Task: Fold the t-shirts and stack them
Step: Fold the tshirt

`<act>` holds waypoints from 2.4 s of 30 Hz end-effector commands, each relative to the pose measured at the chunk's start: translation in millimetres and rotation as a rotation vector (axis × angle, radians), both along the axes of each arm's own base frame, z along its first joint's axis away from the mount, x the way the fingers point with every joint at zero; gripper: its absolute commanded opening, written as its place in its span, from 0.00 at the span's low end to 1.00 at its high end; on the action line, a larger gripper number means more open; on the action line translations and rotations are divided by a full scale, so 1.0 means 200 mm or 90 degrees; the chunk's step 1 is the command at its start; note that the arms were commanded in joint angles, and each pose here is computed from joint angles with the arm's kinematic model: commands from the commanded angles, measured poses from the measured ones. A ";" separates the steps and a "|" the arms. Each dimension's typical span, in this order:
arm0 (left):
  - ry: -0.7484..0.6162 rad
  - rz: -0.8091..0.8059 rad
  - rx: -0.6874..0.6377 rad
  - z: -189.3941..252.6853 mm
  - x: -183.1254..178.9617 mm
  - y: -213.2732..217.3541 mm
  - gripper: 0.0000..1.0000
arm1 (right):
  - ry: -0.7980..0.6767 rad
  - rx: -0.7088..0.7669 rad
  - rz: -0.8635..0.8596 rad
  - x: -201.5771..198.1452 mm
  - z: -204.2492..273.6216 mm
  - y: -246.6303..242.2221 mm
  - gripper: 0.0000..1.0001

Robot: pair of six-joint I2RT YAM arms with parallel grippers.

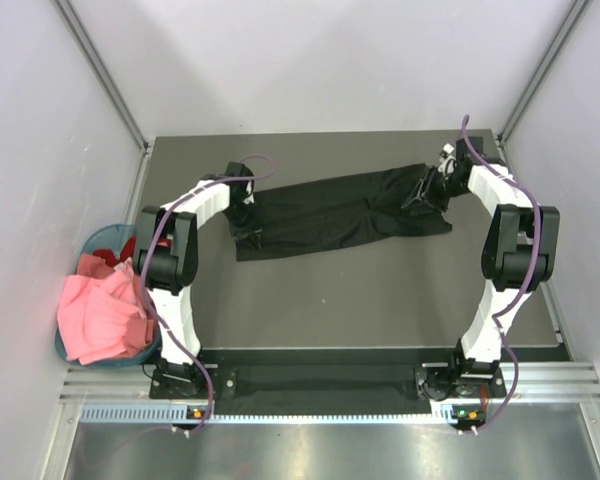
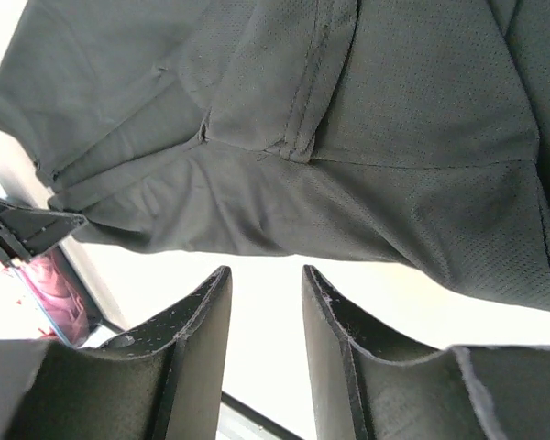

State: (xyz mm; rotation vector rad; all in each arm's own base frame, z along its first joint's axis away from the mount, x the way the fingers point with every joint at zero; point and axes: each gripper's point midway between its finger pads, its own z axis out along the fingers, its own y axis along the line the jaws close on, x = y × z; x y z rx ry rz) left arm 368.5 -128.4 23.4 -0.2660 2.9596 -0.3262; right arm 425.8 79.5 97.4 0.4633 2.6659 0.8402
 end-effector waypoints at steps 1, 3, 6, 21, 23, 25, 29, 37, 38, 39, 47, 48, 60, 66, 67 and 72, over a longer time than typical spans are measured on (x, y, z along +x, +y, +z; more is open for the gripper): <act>-0.050 -0.001 0.046 0.05 0.11 0.06 0.24 | -0.058 -0.016 0.014 0.02 0.12 0.00 0.37; -0.053 0.000 0.052 0.04 0.14 0.07 0.24 | -0.059 -0.018 0.017 0.00 0.12 0.00 0.37; -0.060 0.005 0.054 0.04 0.19 0.06 0.24 | -0.052 -0.021 0.019 -0.03 0.11 0.00 0.37; -0.125 0.050 0.092 0.13 0.41 0.14 0.25 | -0.038 -0.025 0.030 -0.08 0.10 0.00 0.38; -0.132 0.052 0.094 0.14 0.42 0.14 0.26 | -0.035 -0.024 0.029 -0.07 0.09 0.01 0.38; -0.121 0.054 0.101 0.15 0.40 0.15 0.26 | -0.038 -0.024 0.025 -0.05 0.09 0.01 0.38; -0.132 0.052 0.078 0.25 0.38 0.13 0.26 | -0.030 -0.035 0.009 0.01 0.05 -0.01 0.39; -0.124 0.031 0.016 0.34 0.18 0.04 0.27 | -0.024 0.003 0.006 0.16 -0.05 0.07 0.41; -0.133 0.026 0.008 0.38 0.17 0.02 0.27 | -0.014 0.005 0.003 0.17 -0.08 0.08 0.41; -0.131 0.025 0.006 0.38 0.15 0.02 0.27 | -0.016 0.004 0.001 0.19 -0.09 0.08 0.41; -0.160 0.008 -0.037 0.52 0.07 -0.03 0.27 | -0.013 0.008 -0.005 0.28 -0.19 0.09 0.40; -0.161 0.003 -0.039 0.53 0.07 -0.03 0.27 | -0.014 0.009 -0.007 0.29 -0.19 0.09 0.40; -0.162 -0.014 -0.025 0.57 0.05 -0.01 0.26 | -0.026 0.045 -0.023 0.39 -0.22 0.14 0.16; -0.173 -0.018 -0.022 0.60 0.06 0.00 0.27 | -0.083 0.093 -0.012 0.51 -0.09 0.32 0.11; -0.173 -0.018 -0.022 0.59 0.07 0.00 0.27 | -0.080 0.108 -0.007 0.51 -0.10 0.36 0.11; -0.165 -0.020 -0.022 0.57 0.05 0.00 0.27 | -0.102 0.231 -0.041 0.66 -0.03 0.54 0.16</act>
